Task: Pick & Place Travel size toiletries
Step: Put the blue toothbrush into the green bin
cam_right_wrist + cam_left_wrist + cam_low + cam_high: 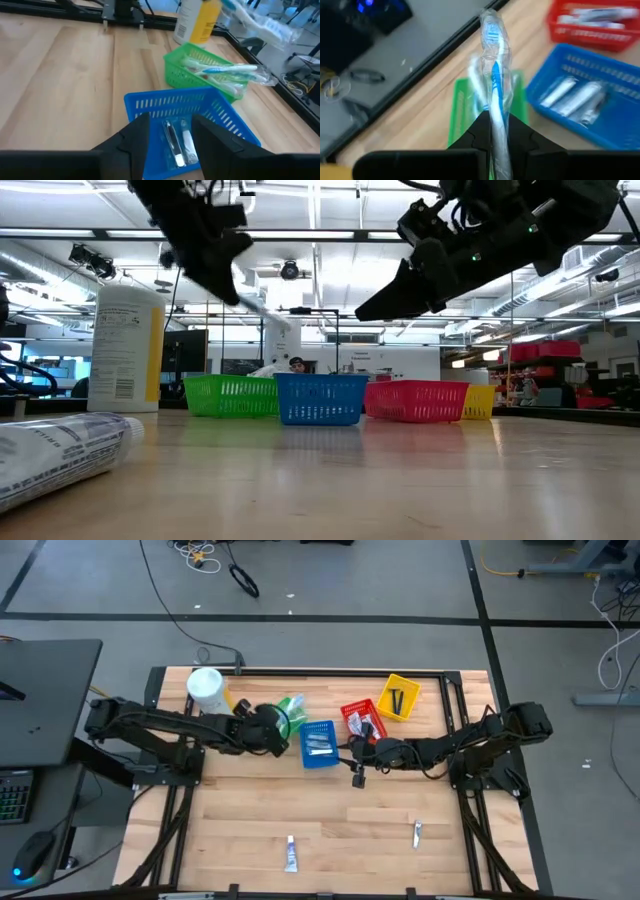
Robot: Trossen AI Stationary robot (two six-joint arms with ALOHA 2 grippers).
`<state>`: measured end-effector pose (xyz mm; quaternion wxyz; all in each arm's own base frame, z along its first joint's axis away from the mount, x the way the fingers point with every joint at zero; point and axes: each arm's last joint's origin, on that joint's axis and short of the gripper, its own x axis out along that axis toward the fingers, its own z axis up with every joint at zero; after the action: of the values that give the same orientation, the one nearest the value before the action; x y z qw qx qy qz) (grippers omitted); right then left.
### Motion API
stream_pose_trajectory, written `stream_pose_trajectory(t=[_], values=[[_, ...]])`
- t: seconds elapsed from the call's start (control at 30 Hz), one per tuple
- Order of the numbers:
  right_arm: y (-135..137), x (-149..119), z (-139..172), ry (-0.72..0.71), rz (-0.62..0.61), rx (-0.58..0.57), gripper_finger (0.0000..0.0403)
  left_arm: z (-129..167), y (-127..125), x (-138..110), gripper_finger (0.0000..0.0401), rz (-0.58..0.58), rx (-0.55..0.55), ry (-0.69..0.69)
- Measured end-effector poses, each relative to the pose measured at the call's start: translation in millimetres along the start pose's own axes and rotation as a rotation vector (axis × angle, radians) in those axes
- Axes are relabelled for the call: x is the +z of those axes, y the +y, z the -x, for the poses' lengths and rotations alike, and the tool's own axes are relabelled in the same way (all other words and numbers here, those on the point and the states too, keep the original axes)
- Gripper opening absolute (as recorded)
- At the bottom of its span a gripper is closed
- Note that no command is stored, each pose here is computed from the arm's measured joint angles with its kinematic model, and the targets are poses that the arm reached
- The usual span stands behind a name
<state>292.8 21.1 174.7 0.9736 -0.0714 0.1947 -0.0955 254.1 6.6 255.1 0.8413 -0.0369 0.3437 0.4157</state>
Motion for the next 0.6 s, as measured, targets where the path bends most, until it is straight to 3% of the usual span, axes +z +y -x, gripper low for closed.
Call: stream_pose_trajectory(t=[0.17,0.4,0.6], values=[[0,0,0,0.0,-0.012,-0.001,0.0154,-30,5,-28,0.003,0.024,-0.02,0.025],[-1,1,0,-0.009,-0.017,0.001,0.0154,-67,15,-55,0.0031,0.076,-0.099,-0.102],[-5,0,-1,-0.008,-0.022,-0.011,0.0154,-87,35,-77,0.0042,0.08,-0.156,-0.029]])
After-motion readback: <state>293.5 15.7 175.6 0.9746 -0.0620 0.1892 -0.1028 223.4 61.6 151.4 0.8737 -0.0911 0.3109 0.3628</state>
